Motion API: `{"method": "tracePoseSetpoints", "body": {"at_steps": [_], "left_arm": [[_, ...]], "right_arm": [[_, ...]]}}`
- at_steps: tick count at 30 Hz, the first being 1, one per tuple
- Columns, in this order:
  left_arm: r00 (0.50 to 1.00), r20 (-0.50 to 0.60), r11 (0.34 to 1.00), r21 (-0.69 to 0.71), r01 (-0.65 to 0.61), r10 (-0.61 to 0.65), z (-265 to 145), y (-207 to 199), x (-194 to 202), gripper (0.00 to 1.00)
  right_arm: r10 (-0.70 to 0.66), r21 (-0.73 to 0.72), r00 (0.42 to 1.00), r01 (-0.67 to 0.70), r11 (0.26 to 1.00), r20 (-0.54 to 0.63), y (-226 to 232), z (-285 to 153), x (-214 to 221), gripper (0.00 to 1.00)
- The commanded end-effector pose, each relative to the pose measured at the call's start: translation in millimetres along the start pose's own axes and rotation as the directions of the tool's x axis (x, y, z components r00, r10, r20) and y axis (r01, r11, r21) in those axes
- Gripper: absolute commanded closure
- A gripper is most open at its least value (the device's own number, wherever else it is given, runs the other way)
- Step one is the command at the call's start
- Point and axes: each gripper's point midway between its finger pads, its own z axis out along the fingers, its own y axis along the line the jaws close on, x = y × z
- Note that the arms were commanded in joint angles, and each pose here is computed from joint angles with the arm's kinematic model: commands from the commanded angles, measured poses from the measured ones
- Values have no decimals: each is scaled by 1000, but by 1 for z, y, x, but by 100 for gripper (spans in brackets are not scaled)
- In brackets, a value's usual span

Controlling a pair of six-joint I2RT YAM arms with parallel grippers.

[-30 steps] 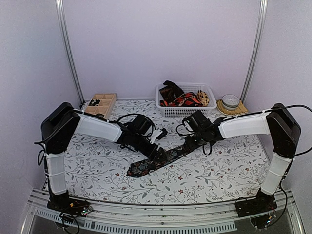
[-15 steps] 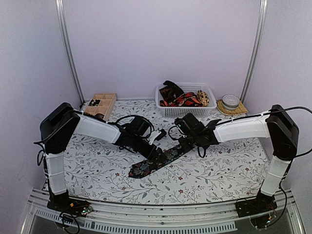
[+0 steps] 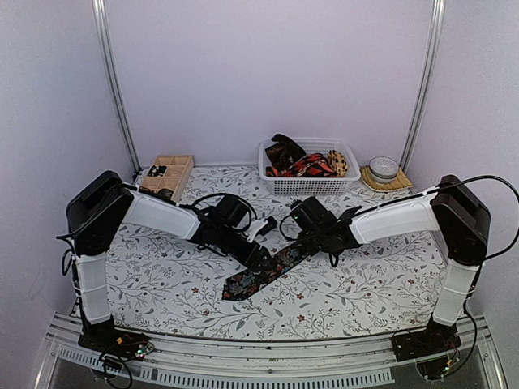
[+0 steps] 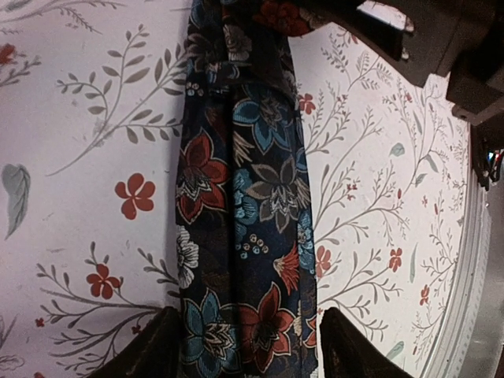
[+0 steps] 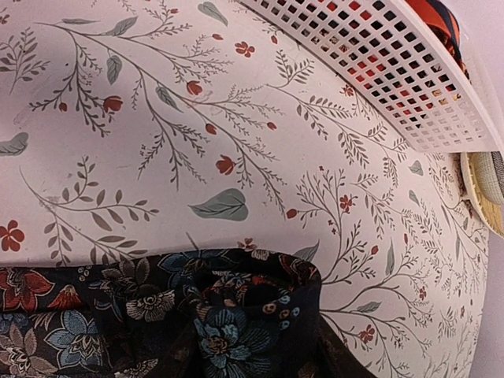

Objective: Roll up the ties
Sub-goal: Roll the tie at the center of the board.

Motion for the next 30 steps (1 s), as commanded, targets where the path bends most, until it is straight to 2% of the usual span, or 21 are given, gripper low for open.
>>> {"method": "tracePoseSetpoints", "body": {"at_steps": [1, 7, 14, 30], "left_arm": [[941, -289, 983, -94, 155, -176, 14, 24, 101, 39], [941, -290, 984, -92, 155, -176, 15, 23, 102, 40], [941, -289, 983, -98, 155, -177, 14, 24, 102, 40], [942, -285, 983, -99, 154, -176, 17, 25, 99, 40]], "right_arm": [[-59, 35, 998, 59, 998, -16, 8, 16, 16, 60], [-68, -6, 998, 68, 998, -19, 19, 19, 28, 59], [-113, -78, 994, 112, 991, -10, 30, 14, 34, 48], [-58, -209, 997, 68, 976, 52, 30, -25, 1, 25]]}}
